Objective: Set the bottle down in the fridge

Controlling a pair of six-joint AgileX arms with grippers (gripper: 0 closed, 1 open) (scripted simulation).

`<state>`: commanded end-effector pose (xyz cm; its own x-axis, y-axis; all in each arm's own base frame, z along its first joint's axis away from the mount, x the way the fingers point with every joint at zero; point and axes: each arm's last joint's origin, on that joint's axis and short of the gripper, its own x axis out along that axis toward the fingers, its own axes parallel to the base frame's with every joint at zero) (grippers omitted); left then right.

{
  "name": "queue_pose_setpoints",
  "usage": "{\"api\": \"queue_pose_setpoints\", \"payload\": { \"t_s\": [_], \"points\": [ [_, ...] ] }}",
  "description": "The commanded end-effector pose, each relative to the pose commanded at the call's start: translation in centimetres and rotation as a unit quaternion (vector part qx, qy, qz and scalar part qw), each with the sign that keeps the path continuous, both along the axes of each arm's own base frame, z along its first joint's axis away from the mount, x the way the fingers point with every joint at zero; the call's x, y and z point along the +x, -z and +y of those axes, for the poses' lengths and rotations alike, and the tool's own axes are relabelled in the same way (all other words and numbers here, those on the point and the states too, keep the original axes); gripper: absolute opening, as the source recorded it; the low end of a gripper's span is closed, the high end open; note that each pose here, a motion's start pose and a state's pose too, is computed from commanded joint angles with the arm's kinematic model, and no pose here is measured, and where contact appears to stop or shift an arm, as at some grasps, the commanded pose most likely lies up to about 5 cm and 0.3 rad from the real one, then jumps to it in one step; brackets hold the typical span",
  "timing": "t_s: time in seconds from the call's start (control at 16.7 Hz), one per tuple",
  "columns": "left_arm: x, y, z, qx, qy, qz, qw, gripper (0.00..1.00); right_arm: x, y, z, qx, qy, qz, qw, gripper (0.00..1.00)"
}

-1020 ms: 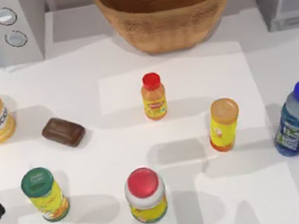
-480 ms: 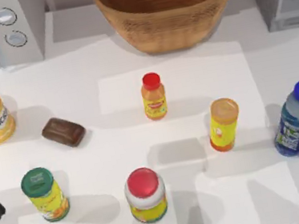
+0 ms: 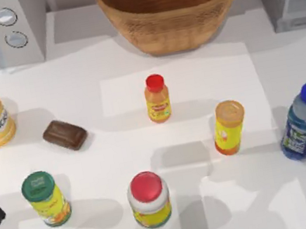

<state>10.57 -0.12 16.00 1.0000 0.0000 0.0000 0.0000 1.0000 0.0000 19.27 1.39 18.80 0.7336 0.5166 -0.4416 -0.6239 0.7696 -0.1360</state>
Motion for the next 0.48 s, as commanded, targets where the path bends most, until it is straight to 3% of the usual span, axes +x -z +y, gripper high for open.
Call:
{"api": "queue_pose_setpoints", "payload": {
  "t_s": [0.24,0.48],
  "points": [
    [0.0,0.0,0.0,0.000,0.000,0.000,1.000,1.00,0.5,3.2,-0.6,-0.004,-0.035,0.074,0.997,1.00],
    [0.0,0.0,0.0,0.000,0.000,0.000,1.000,1.00,0.2,4.4,-0.9,-0.002,-0.041,0.099,0.994,1.00]
  ]
}}
